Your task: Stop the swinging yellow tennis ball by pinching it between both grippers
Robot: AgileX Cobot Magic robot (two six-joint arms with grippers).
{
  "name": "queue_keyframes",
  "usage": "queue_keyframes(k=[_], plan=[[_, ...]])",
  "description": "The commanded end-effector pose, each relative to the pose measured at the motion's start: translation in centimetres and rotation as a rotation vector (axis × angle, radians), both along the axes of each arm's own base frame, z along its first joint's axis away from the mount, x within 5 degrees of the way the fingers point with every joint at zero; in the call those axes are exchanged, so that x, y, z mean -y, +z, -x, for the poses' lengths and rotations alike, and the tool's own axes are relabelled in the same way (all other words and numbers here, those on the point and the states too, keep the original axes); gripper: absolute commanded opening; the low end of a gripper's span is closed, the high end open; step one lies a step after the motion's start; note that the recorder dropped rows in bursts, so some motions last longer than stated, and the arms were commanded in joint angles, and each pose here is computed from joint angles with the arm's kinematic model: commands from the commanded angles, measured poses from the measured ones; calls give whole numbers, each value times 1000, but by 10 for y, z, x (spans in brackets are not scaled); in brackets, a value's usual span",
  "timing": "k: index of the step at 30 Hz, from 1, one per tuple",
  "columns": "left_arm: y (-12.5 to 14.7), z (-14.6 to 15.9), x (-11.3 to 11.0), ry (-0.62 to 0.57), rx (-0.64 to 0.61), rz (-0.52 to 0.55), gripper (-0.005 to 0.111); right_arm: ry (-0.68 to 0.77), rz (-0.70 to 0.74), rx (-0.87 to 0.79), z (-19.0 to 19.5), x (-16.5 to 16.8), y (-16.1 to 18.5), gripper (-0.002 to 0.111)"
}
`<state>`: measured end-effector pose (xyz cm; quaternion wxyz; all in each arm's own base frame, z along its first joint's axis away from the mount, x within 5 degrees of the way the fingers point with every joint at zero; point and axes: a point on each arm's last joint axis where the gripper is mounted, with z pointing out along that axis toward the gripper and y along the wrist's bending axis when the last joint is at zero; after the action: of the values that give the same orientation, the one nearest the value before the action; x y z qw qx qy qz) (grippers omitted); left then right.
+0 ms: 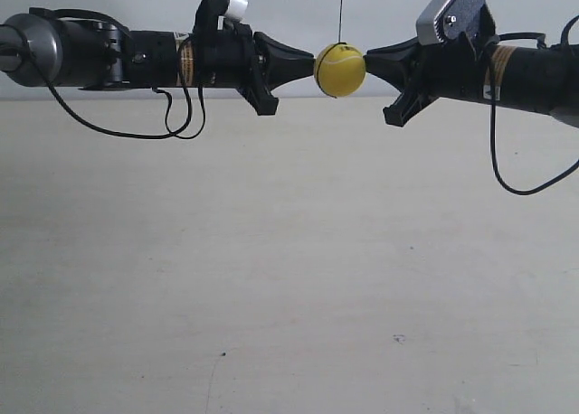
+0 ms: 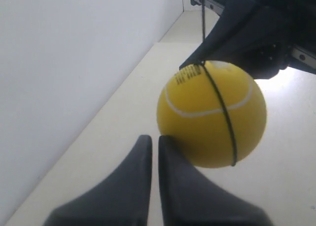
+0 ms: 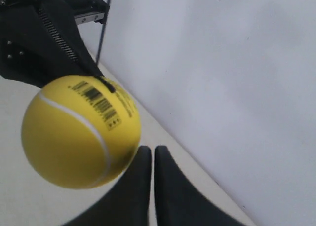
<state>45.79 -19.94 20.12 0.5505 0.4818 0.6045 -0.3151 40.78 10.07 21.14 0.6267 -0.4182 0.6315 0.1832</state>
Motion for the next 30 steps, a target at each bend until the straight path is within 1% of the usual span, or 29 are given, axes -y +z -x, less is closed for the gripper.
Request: queue_keyframes(k=[1,7,12,18,30], plan=[[2,0,2,-2,1,14,5,5,6,4,0,0,1,0],[0,-1,-1,-2,-4,-6,5,-2,36,-5,0,0,-2,0],[0,-4,-11,15,-32,4,5,0,51,-8,0,1,-3,0],[2,-4,-21,-10,-47,35,5,5,51,-8,0,1,-3,0],[3,-2,-19,-35,-49,47,5,54,-5,6,3,-3,2,0]])
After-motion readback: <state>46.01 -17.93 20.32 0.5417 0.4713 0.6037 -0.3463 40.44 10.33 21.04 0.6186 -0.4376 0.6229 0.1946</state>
